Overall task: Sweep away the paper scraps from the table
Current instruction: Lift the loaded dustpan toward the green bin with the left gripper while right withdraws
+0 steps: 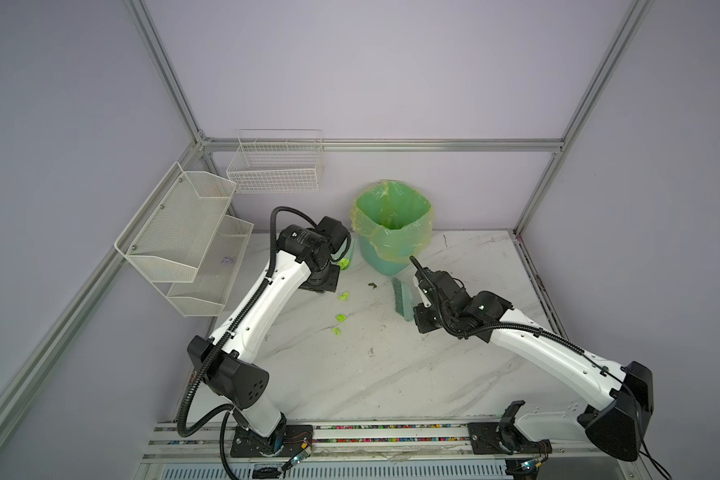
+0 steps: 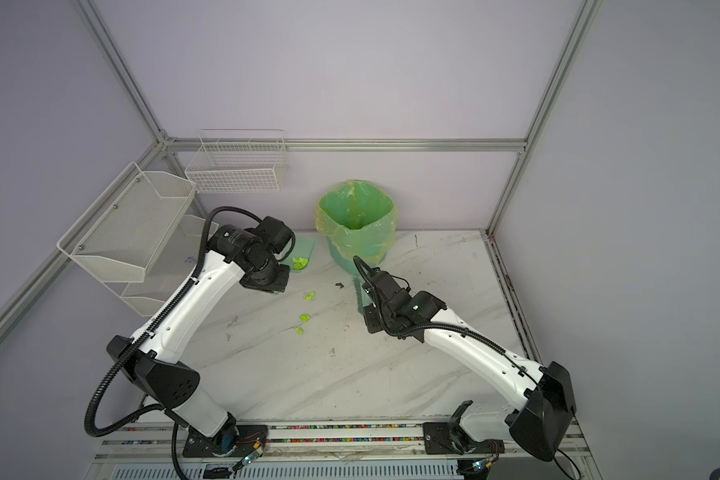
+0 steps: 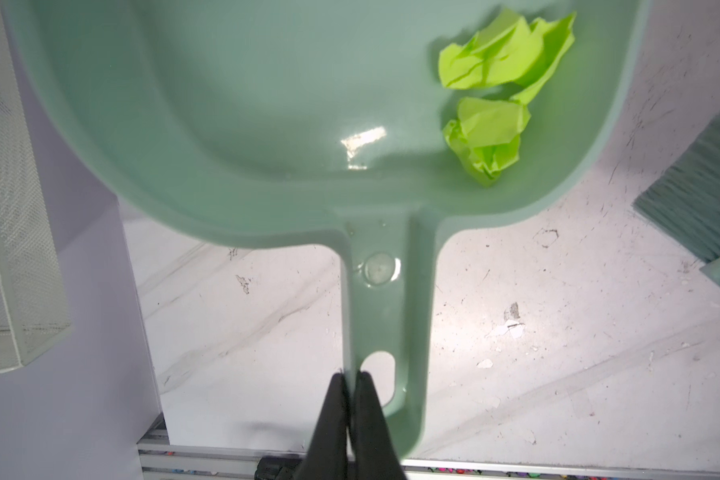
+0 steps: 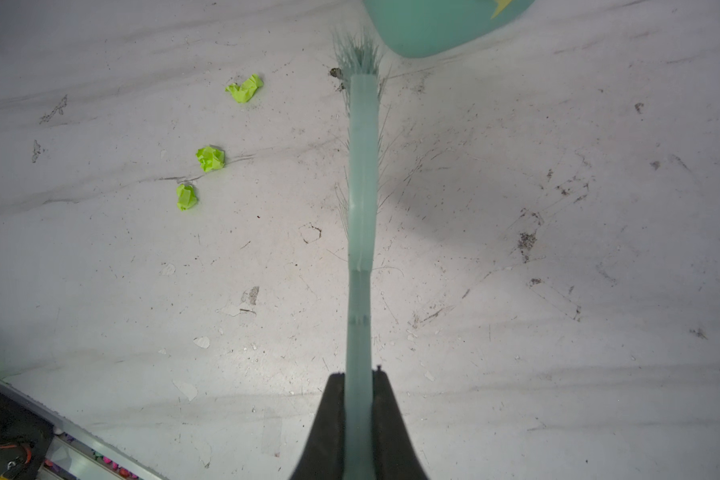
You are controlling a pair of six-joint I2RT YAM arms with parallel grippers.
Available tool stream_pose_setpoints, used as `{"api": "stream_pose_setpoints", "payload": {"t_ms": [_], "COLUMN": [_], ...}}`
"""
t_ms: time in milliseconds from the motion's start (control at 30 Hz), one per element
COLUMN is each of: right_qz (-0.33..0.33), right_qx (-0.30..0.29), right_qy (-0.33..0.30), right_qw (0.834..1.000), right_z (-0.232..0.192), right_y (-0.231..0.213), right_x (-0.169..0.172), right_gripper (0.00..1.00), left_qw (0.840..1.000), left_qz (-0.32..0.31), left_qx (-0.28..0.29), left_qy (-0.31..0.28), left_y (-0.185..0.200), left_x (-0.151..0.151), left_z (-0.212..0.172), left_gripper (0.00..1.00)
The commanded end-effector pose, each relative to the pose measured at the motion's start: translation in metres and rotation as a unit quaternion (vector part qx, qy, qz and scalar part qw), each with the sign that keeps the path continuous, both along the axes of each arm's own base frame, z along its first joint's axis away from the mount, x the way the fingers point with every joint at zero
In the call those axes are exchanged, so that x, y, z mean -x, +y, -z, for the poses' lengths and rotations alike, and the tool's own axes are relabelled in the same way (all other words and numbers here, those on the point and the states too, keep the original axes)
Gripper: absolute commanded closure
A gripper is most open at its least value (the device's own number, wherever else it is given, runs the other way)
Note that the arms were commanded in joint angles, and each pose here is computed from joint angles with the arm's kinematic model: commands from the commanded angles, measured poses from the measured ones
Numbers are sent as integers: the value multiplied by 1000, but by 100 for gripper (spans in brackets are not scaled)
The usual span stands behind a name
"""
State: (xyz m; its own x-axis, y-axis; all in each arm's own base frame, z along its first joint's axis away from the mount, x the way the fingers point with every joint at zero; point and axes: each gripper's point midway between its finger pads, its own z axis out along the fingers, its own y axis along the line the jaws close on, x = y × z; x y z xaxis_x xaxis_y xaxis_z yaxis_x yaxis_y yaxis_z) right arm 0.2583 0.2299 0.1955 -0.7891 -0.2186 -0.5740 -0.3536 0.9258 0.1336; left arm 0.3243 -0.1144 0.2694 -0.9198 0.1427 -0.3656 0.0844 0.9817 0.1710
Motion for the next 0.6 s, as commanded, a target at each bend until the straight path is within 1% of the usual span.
{"api": "stream_pose_setpoints", "payload": {"t_ms": [0,200,333,400,567], "right_qz": [6,8,10,12,16], "right_qx": [-2,-8,-9,-12,-15], "right_qy": [11,19,24,24,30], "right_qw": [1000,1000,1000,1000,999], "right_z": [4,10,15,17,21], "right_y": [-5,-9,-11,-12,-10], "right_x": [5,12,16,16,16], "right_gripper": [100,100,100,100,100], "left_qw": [998,996,992,990,987], "left_qz": [6,12,20,24,18], "left_qx": [0,-10,1,7,-4], "left_qy": [-58,-91,-126,-138,-161], "left_y": [0,-8,-16,-21,-20], "left_x": [-20,-49,-66,-72,-86], "left_z": [-38,-58,-75,-79,-85], "left_gripper": [100,100,100,100,100]}}
